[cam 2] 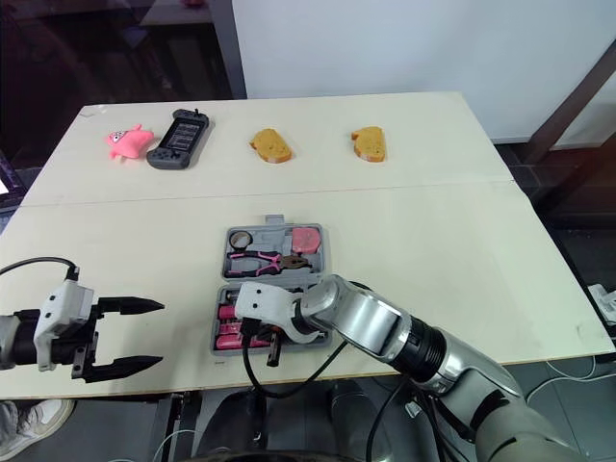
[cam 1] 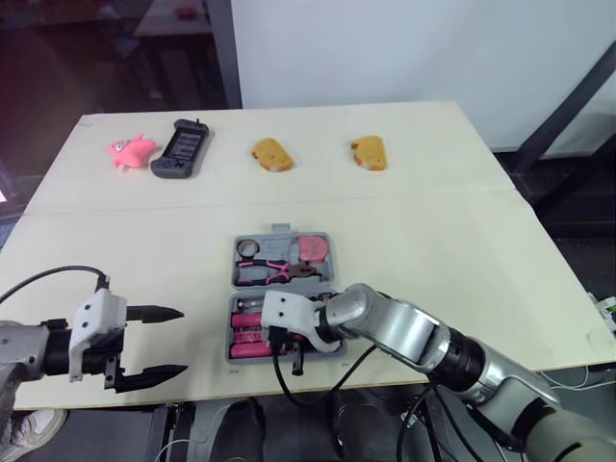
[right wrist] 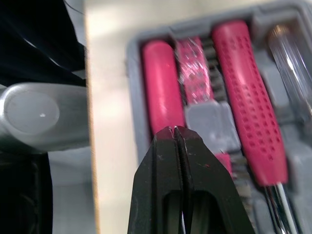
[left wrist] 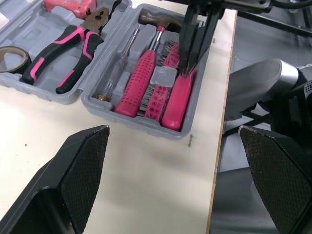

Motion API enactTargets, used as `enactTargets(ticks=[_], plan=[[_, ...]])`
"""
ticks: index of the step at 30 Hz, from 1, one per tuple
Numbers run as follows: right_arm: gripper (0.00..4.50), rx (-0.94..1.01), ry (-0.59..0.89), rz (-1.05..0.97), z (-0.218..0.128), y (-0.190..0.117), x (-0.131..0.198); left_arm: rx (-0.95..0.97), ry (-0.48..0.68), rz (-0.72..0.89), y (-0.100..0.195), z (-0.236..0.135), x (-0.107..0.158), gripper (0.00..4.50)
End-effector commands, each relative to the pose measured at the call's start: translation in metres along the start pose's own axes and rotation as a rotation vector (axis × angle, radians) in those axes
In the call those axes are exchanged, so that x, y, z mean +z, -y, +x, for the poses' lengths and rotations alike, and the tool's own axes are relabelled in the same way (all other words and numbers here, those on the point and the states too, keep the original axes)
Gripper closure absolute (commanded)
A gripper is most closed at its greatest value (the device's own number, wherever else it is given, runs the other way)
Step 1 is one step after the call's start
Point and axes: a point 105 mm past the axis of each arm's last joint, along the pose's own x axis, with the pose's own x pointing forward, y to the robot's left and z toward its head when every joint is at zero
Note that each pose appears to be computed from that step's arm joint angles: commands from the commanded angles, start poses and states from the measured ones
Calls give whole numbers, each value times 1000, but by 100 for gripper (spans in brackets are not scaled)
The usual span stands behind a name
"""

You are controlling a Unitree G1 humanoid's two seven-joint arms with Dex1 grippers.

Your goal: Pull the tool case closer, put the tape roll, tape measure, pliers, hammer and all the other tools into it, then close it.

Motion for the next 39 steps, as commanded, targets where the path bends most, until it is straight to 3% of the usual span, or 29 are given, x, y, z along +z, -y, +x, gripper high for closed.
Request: enactTargets(ticks=[1,11,15,19,21,25,28,31,35,39], plan=[[443,2,-35,9,6,-3,-5,2,4,21,1,-1,6,0],[443,33,-90,30,11,-9,-14,3,-1,21,2,0,5,0],[443,10,5,-6,5,-4,4,9,1,20,1,0,6,0],[443,-28,275,-65,-31,5,49,62,14,-6,-7,-2,5,0],[443,-67,366,-48,-55,13,57,125,33,-46,-16,-2,3,0],[443,-222,372,79,-99,44,23,304,85,-144,-47,0,-2,0],[450,-372,259,175,-110,70,-19,367,80,-183,-62,10,-9,83],[450,-531,63,257,-115,95,-78,434,26,-173,-82,38,-23,239],[450,-546,-30,290,-105,99,-102,439,-20,-196,-93,62,-35,441],[450,-542,-91,291,-85,105,-112,352,-69,-181,-85,88,-47,447]])
